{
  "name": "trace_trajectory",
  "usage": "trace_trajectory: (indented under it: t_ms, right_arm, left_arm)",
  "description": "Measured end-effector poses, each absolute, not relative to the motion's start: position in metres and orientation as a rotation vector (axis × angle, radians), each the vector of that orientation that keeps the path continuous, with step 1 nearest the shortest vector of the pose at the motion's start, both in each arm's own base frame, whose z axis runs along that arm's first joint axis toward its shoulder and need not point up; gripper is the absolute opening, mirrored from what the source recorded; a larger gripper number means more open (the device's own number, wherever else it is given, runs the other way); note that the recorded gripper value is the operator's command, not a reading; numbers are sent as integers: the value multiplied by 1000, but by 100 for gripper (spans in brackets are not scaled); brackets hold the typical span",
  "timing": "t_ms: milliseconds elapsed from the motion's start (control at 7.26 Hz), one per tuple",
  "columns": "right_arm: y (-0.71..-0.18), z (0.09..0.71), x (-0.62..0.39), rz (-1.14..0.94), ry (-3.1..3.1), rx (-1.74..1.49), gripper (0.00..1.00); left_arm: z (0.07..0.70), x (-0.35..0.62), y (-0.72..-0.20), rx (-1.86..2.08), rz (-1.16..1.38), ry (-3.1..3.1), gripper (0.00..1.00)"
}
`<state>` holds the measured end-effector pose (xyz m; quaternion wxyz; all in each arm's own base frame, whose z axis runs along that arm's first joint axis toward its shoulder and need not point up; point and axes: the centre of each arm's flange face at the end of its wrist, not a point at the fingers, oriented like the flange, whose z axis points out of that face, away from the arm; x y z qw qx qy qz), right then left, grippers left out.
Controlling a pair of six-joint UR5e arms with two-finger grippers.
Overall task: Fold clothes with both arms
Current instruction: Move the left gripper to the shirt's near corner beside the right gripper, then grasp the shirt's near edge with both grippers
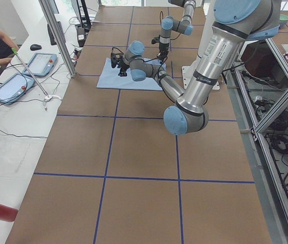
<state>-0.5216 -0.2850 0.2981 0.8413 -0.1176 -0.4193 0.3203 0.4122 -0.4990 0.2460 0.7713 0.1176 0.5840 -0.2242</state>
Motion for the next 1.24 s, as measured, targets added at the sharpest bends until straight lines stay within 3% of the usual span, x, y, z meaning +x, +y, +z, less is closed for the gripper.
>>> trace_trajectory:
  t_ms: [551,1240]
  right_arm:
    - [-282,298,-513,663,-888,-274,0]
    - [-284,298,-511,665,-892,-273,0]
  left_arm:
    - [290,490,-346,30,-514,1216,58]
    - [308,536,-270,-105,-549,1137,58]
